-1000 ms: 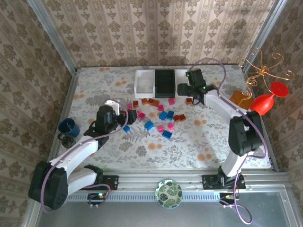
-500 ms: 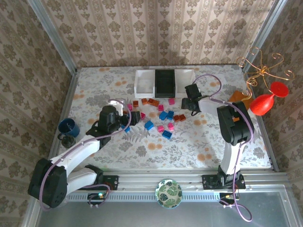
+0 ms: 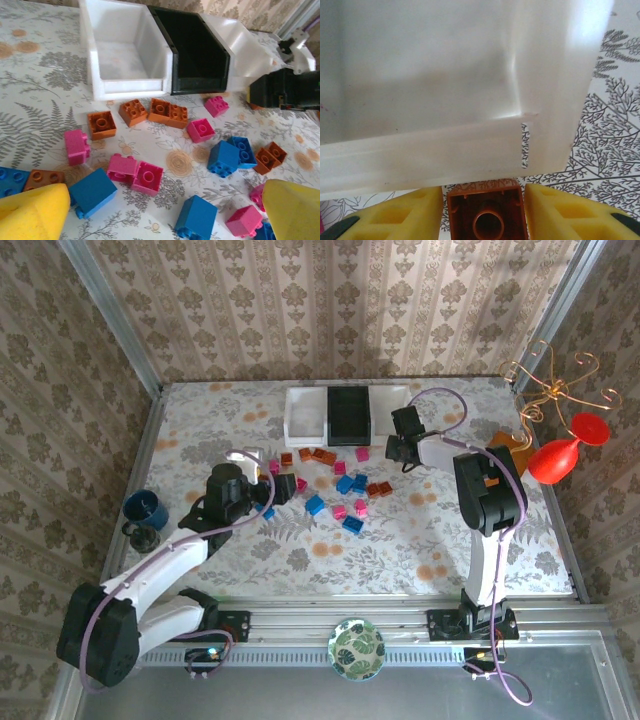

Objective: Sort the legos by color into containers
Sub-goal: Pick up the lego from the center of the table, then place the lego in the container.

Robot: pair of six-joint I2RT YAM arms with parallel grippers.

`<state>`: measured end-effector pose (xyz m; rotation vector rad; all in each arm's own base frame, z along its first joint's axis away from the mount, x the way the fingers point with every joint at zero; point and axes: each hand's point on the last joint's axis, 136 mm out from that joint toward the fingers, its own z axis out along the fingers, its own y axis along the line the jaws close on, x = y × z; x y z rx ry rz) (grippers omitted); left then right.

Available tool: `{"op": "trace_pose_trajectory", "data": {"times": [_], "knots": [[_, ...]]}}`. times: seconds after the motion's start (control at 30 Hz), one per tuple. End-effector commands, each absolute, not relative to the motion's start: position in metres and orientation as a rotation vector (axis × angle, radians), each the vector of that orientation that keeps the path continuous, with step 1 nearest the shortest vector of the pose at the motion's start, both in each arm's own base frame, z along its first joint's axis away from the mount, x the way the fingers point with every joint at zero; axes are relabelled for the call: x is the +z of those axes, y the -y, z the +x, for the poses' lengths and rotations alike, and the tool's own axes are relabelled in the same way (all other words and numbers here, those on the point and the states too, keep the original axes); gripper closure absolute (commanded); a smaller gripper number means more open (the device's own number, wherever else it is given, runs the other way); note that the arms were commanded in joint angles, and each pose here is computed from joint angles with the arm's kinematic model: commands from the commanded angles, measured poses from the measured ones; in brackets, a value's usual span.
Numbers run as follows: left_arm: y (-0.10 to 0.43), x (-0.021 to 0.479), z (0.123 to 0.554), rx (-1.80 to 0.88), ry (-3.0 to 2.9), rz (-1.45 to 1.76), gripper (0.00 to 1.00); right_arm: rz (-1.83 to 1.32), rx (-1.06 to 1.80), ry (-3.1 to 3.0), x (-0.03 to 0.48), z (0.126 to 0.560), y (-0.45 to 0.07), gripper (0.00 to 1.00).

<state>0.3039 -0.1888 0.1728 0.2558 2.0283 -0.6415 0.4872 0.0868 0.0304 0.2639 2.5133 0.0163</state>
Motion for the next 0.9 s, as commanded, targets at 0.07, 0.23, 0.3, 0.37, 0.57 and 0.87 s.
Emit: {"op": "trace_pose_trajectory", "data": {"times": [0.07,0.23,0.3,0.37,0.57,0.87], "knots": [[0.221,0.192,0.303,-0.778,-2.001,0.371,0.00,0.259,0.024,-2.561,0.025,0.487,-0.088,0.54],[0.237,0.193,0.306,-0.805,-2.025,0.407,0.00,0.247,0.043,-2.564,0.026,0.486,-0.090,0.63],[0.242,0.197,0.306,-0.815,-2.016,0.416,0.00,0.220,0.082,-2.549,0.033,0.483,-0.095,0.69],[0.246,0.203,0.307,-0.818,-2.003,0.428,0.00,0.199,0.123,-2.518,0.046,0.477,-0.098,0.72],[0.252,0.214,0.318,-0.811,-1.971,0.427,0.00,0.193,0.318,-2.356,0.109,0.466,-0.113,0.74],[0.260,0.222,0.324,-0.827,-1.957,0.431,0.00,0.250,0.282,-2.232,0.129,0.551,-0.112,0.73]]}}
